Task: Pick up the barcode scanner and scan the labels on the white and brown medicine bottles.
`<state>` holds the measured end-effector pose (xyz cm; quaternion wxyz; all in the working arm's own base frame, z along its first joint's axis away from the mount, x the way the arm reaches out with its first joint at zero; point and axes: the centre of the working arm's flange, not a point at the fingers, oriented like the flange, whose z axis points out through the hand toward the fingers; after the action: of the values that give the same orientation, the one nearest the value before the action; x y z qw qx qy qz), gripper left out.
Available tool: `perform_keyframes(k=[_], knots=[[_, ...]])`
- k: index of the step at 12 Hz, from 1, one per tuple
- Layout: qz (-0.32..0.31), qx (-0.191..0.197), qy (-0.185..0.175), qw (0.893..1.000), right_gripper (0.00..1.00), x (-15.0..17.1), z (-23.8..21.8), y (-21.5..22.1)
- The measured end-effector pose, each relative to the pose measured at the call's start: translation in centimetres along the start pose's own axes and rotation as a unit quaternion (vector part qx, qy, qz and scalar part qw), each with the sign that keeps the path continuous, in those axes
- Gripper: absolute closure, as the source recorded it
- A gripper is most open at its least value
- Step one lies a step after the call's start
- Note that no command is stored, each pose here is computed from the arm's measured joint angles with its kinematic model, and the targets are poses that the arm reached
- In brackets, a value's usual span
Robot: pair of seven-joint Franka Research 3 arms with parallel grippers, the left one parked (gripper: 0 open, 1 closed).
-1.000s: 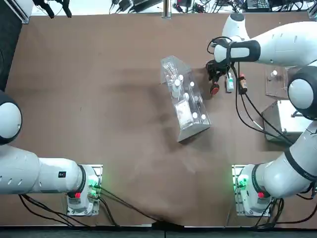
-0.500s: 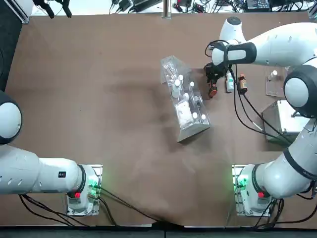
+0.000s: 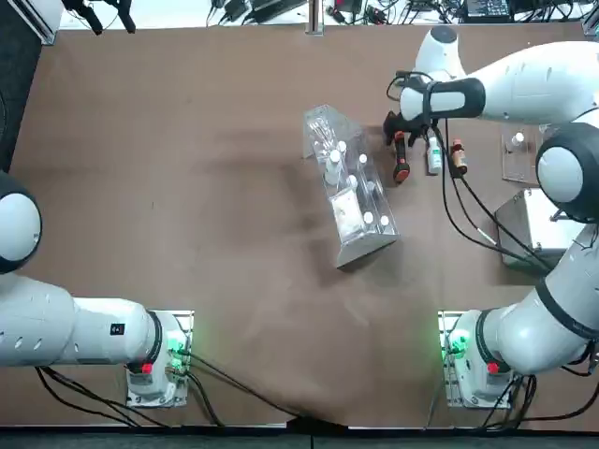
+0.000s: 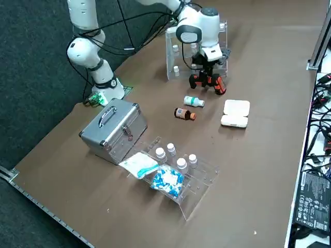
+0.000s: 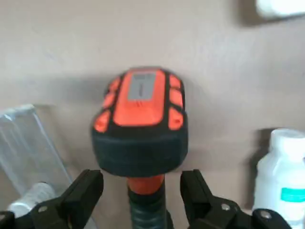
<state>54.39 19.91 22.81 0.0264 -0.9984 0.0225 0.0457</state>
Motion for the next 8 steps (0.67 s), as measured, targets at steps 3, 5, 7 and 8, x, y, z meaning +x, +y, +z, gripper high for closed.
perform_keyframes(k=[3, 5, 7, 8], knots=[[0.005, 0.005, 0.019, 1.000, 0.00, 1.5, -5.4, 0.3], [0.014, -0.003, -0.009, 1.000, 0.00, 2.4, -13.5, 1.3], [0.017, -0.003, -0.015, 1.000, 0.00, 3.1, -19.0, 3.4], [0.014, -0.001, -0.012, 1.000, 0.00, 3.3, -21.5, 4.7]])
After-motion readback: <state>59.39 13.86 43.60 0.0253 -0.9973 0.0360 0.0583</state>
